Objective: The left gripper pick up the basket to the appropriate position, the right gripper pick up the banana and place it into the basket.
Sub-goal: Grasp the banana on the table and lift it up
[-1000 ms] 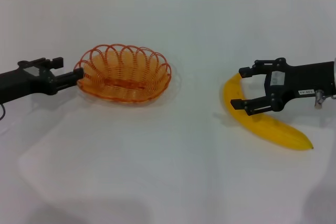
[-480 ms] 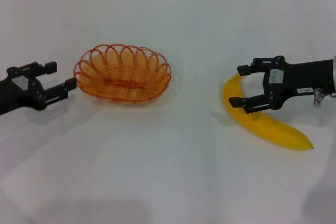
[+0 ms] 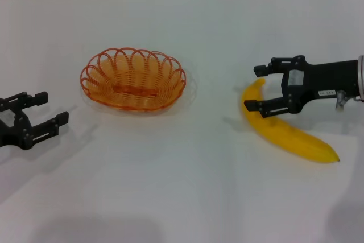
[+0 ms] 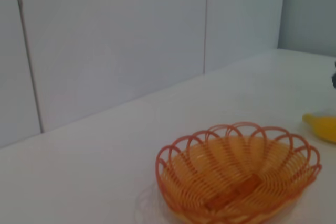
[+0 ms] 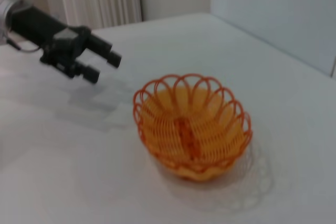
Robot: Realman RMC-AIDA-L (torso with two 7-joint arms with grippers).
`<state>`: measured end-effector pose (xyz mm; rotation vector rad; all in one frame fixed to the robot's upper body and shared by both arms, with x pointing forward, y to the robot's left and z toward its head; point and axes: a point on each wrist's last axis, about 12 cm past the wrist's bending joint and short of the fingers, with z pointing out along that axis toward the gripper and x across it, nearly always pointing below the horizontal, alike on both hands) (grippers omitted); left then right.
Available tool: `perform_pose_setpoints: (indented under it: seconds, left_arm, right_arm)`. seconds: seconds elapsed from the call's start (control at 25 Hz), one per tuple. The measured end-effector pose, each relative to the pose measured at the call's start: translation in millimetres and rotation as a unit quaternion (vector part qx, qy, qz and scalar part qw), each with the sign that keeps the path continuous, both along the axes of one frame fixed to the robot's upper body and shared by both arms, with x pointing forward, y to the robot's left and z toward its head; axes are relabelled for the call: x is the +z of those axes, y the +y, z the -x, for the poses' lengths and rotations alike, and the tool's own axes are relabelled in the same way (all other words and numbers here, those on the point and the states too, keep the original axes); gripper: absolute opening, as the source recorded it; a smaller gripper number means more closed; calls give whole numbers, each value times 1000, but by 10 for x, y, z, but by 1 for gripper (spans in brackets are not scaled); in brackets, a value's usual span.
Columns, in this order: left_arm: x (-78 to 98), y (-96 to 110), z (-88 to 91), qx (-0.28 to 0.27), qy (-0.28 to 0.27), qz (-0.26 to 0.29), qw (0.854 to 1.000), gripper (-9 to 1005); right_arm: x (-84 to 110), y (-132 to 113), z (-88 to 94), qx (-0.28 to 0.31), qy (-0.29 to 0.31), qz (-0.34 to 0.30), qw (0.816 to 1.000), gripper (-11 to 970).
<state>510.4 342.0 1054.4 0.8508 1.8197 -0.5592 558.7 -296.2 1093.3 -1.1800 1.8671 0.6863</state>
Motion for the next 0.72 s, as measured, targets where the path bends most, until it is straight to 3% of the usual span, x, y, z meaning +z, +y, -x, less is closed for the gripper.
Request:
perform_pose_setpoints:
  seconds: [0.36, 0.72]
  left_arm:
    - [-17, 7, 19, 1, -7, -4, 1000, 681]
    - [-21, 11, 12, 4, -7, -6, 1000, 681]
  right_arm:
    - [139, -11, -6, -30, 24, 10, 999, 866]
    - [365, 273, 138, -3, 63, 129, 990, 865]
